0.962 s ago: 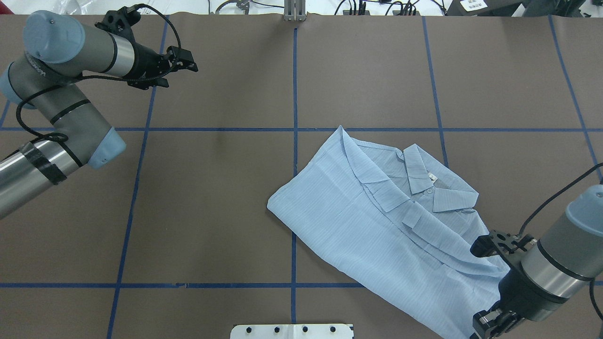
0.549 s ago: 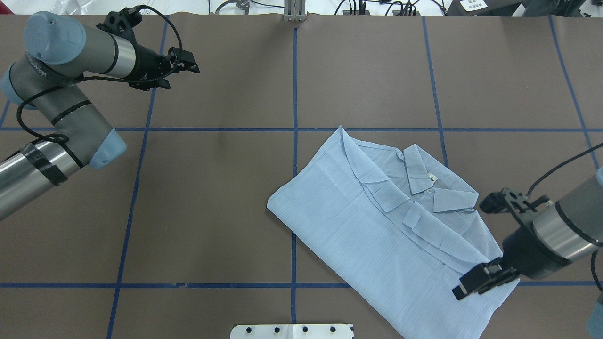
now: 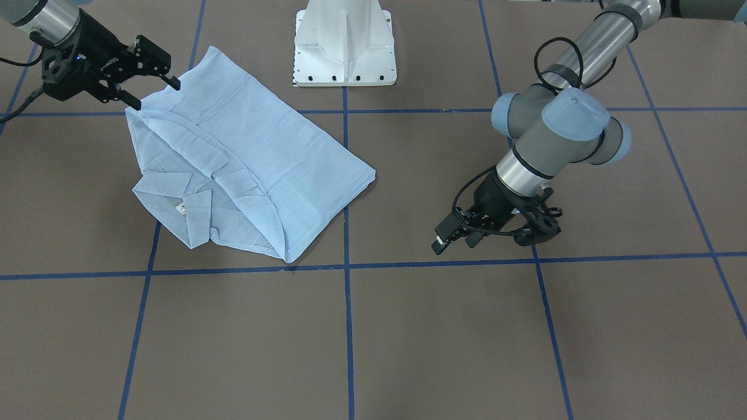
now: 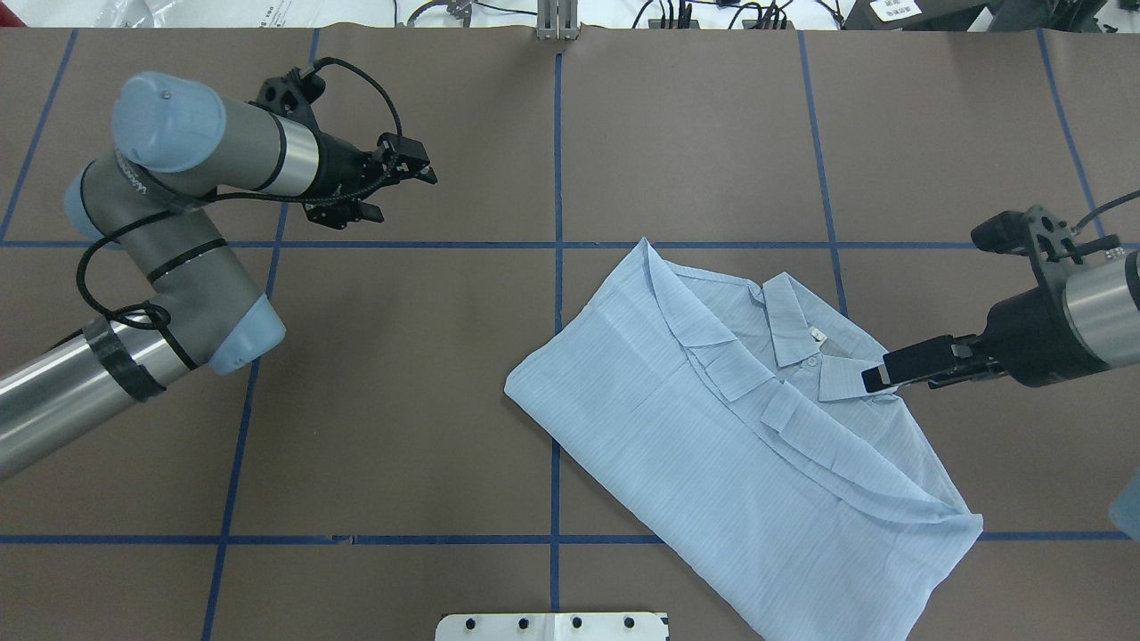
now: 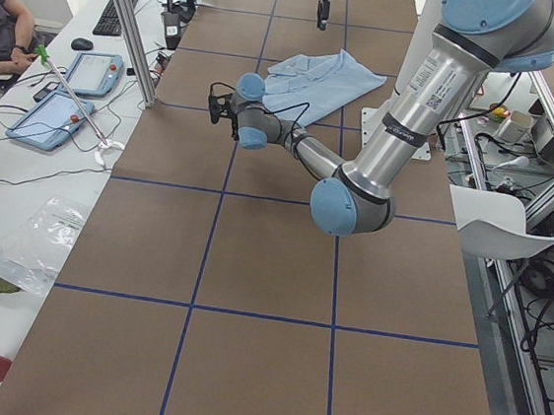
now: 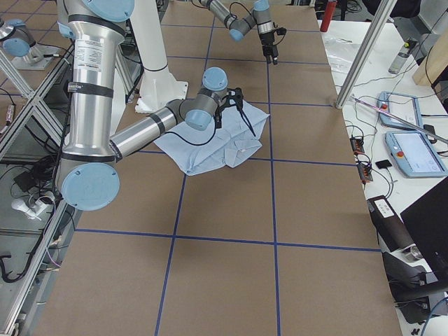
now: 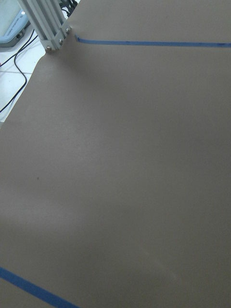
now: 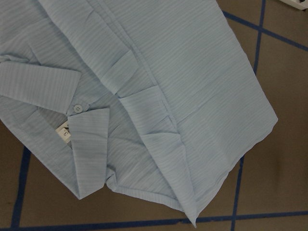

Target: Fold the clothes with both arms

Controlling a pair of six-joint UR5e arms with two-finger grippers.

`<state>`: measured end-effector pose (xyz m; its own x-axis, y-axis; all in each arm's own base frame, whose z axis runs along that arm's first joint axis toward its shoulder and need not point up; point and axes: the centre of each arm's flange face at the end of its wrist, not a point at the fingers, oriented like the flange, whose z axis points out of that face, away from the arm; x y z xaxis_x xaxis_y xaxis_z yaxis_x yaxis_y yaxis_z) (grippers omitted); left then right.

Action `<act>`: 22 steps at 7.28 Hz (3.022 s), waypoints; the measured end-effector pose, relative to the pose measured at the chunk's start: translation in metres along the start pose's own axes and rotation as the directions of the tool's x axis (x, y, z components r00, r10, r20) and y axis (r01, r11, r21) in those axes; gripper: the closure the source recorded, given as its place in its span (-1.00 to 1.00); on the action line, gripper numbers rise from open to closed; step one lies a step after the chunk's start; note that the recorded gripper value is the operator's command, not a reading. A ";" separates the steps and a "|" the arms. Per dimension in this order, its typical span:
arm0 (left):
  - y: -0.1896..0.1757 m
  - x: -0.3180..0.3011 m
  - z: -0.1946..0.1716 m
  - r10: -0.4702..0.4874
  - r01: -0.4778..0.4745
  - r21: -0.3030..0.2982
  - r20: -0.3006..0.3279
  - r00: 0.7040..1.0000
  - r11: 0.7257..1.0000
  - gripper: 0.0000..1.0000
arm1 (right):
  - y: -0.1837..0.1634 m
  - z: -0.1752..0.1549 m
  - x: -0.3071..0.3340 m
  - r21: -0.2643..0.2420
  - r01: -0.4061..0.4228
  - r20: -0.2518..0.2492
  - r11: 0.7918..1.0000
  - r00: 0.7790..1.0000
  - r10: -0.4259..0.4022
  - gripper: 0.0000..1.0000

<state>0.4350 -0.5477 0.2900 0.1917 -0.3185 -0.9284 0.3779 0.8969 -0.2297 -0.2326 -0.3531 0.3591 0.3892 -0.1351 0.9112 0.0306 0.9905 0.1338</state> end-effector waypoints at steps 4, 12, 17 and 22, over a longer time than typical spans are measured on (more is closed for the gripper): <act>0.146 0.045 0.009 -0.178 0.181 -0.010 0.134 0.975 0.983 -0.99 | -0.018 0.013 0.032 0.081 0.006 -0.100 0.997 0.995 0.002 -1.00; 0.218 0.045 0.092 -0.237 0.229 0.061 0.225 0.945 0.971 -0.99 | -0.024 0.026 0.039 0.086 0.003 -0.122 0.996 0.992 0.008 -1.00; 0.219 0.041 0.096 -0.237 0.222 0.086 0.291 0.927 0.971 -0.97 | -0.023 0.024 0.038 0.082 0.004 -0.117 0.997 0.993 0.005 -1.00; 0.224 0.044 0.092 -0.231 0.222 0.065 0.293 0.928 0.973 -0.76 | -0.023 0.025 0.040 0.081 0.000 -0.120 0.997 0.993 0.010 -1.00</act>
<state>0.6115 -0.3893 0.2246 0.3557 -0.5923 -0.7230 0.4686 0.7823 -0.4103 -0.2402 -0.3819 0.4025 0.4974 -0.1215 0.8590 -0.0440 0.9853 0.1648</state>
